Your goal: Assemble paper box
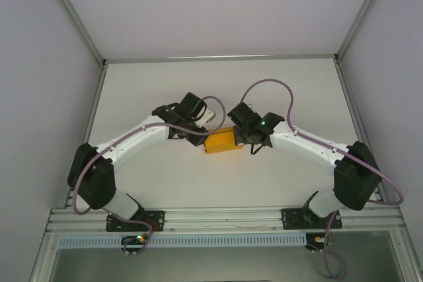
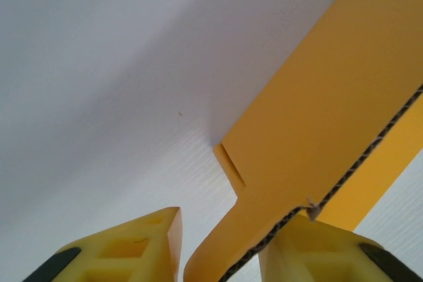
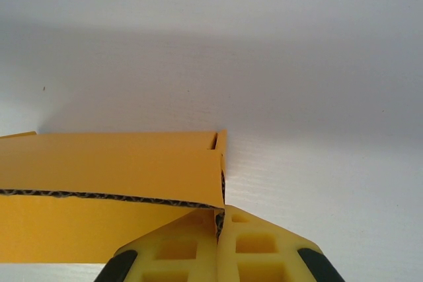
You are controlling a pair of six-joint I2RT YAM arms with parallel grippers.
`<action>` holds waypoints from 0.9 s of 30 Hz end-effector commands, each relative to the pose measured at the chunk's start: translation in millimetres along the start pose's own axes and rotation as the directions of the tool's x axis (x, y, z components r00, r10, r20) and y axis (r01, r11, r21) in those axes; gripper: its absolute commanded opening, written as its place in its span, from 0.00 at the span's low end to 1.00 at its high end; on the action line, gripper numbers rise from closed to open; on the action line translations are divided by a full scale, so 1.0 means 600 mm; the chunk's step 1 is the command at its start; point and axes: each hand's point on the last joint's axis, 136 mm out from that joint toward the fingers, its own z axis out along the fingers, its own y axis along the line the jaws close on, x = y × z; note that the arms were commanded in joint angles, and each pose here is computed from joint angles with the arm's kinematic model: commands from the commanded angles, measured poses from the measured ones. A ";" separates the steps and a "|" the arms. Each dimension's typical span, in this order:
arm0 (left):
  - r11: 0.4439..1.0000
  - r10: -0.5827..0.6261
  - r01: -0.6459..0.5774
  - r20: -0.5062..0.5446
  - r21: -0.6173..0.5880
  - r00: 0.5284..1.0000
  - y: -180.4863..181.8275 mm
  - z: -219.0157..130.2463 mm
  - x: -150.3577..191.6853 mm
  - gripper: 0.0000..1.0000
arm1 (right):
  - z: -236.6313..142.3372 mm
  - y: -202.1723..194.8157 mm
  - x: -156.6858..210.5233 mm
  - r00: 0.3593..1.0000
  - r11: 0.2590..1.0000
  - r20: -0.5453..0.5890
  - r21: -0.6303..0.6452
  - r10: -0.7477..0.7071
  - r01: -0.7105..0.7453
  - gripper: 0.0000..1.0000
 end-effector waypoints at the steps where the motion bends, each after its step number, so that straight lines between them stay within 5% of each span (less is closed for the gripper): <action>1: 0.999 -0.028 0.027 -0.018 -0.047 0.999 0.010 -0.023 0.010 0.41 | 0.027 -0.031 0.086 0.979 0.994 -0.200 0.085 -0.051 0.069 0.00; 10: 0.999 -0.042 0.043 0.038 -0.028 0.998 0.013 -0.037 -0.003 0.41 | 0.027 -0.028 0.087 0.977 0.994 -0.206 0.078 -0.058 0.075 0.00; 15: 0.999 -0.040 0.039 0.037 0.008 0.999 0.005 -0.031 -0.009 0.25 | 0.027 -0.027 0.088 0.977 0.994 -0.206 0.074 -0.058 0.075 0.00; 24: 0.994 -0.049 0.045 0.044 0.100 0.998 -0.033 -0.025 -0.013 0.14 | 0.029 -0.021 0.087 0.977 0.994 -0.207 0.077 -0.056 0.073 0.00; 27: 0.989 -0.104 0.100 0.030 0.111 0.994 -0.038 -0.020 -0.018 0.01 | 0.026 -0.018 0.086 0.979 0.995 -0.201 0.079 -0.041 0.058 0.00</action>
